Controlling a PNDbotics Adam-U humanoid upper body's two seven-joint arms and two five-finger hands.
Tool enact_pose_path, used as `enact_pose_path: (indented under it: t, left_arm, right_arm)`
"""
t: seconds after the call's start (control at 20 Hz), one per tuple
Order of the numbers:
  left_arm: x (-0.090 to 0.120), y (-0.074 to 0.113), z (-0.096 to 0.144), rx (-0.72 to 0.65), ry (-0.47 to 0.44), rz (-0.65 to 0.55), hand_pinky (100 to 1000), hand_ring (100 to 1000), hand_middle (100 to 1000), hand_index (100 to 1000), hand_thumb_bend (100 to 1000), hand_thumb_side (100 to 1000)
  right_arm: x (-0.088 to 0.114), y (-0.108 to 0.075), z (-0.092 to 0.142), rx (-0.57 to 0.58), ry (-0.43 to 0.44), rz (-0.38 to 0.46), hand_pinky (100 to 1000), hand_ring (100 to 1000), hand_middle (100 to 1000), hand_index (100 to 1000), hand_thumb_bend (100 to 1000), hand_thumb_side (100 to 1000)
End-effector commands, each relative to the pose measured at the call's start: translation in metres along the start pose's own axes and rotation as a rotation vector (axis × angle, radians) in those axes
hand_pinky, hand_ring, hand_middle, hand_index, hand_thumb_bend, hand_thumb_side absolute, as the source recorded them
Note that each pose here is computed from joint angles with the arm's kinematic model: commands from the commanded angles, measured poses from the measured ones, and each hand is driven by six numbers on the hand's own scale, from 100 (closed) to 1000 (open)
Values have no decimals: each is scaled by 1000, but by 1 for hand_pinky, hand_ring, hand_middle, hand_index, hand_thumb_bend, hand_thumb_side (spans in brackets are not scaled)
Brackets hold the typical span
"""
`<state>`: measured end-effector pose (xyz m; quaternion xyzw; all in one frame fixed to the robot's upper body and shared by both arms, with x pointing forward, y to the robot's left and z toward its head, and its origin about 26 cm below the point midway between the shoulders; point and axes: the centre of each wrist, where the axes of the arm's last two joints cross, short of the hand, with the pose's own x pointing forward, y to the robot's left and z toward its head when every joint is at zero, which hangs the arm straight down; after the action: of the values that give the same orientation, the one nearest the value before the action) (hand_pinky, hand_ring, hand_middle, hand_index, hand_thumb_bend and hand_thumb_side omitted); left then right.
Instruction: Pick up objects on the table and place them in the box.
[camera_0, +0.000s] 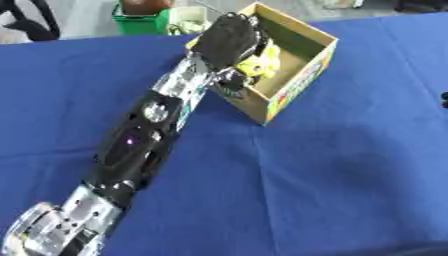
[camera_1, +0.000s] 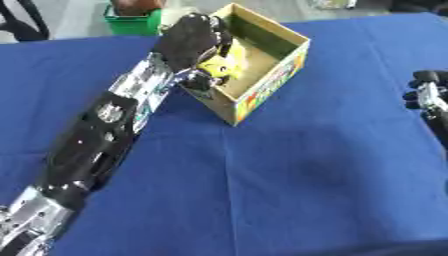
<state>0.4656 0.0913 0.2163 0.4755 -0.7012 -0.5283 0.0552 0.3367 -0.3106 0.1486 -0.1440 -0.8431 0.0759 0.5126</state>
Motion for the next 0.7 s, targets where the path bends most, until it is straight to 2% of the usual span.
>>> enact_pose_path:
  t: [0.05, 0.1, 0.25, 0.4, 0.5, 0.55, 0.65, 0.7]
  left_arm:
    - [-5, 18, -10, 40, -34, -97, 663, 596, 564, 565, 727, 100]
    - [-6, 22, -11, 41, -47, -136, 715, 677, 642, 605, 722, 100]
    - [-6, 34, -14, 62, -79, -249, 780, 770, 748, 653, 744, 100]
    - [-7, 47, -17, 99, -101, -347, 814, 815, 796, 690, 802, 100]
    - [-8, 53, -19, 114, -108, -397, 838, 840, 824, 723, 875, 100]
    - [-8, 55, -19, 120, -112, -413, 849, 853, 836, 743, 944, 108]
    - [-9, 58, -19, 128, -117, -436, 856, 861, 844, 748, 961, 114]
    - [-9, 59, -19, 132, -117, -443, 863, 866, 850, 759, 1000, 112]
  right_arm:
    - [6, -5, -5, -3, -23, 9, 611, 607, 596, 697, 100, 585]
    - [6, -5, -5, -3, -23, 8, 611, 607, 596, 696, 100, 586]
    - [5, -5, -5, -2, -22, 8, 611, 608, 596, 696, 100, 587]
    - [5, -5, -4, -2, -20, 9, 611, 608, 596, 696, 100, 587]
    - [4, -5, -4, -3, -19, 10, 611, 608, 596, 695, 100, 586]
    - [4, -5, -4, -3, -19, 10, 611, 608, 596, 695, 100, 586]
    - [4, -5, -4, -3, -19, 10, 611, 608, 596, 695, 100, 585]
    - [4, -6, -4, -3, -19, 10, 611, 608, 596, 695, 100, 586]
